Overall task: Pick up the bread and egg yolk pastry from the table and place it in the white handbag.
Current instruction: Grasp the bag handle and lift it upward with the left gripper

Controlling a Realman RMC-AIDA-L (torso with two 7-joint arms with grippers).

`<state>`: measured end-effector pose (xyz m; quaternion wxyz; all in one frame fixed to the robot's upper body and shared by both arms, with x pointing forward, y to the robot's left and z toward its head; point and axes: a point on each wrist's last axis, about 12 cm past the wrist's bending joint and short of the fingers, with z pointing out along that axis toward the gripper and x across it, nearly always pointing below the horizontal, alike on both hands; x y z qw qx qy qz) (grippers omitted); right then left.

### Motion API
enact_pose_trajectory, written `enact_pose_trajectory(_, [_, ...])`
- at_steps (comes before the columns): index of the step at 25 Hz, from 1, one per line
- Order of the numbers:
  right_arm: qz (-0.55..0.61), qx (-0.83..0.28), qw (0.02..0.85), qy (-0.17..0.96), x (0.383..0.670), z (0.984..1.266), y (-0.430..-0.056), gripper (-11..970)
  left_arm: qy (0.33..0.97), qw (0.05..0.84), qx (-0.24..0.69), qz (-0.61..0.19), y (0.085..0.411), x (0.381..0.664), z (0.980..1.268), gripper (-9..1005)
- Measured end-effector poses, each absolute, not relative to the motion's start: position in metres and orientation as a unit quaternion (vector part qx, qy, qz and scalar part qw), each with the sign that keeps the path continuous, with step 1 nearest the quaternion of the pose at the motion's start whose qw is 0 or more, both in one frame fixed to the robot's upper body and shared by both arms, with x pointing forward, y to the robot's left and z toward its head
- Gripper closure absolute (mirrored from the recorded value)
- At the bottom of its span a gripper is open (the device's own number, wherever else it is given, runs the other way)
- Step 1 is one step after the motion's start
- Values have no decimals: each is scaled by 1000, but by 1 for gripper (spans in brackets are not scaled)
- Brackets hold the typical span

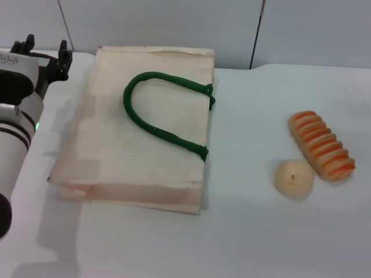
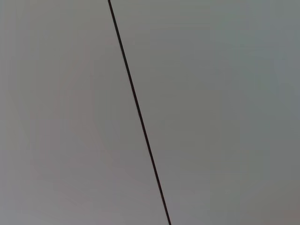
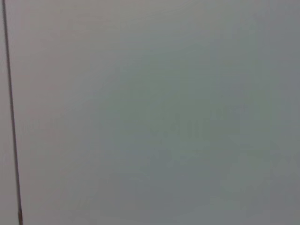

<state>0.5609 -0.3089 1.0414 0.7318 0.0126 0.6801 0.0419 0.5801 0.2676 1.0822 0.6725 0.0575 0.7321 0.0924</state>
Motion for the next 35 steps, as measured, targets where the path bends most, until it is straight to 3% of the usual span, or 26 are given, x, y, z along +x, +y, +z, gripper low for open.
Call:
enact_pose_trajectory(6, [41,14,735,677,560,1042,-310,551,732,672,58,93,268,580,1082,331])
enact_pose_trajectory(17, [41,17,735,677,560,1042,-311,281,733,671,58,95,269,580,1082,355])
enact_pose_trajectory(28, [39,14,726,686,564,1041,-311,280,729,676,57,90,266,583,1086,358])
enact_pose_trajectory(35, [38,9,718,695,566,1039,-312,280,738,673,43,23,256,587,1108,361])
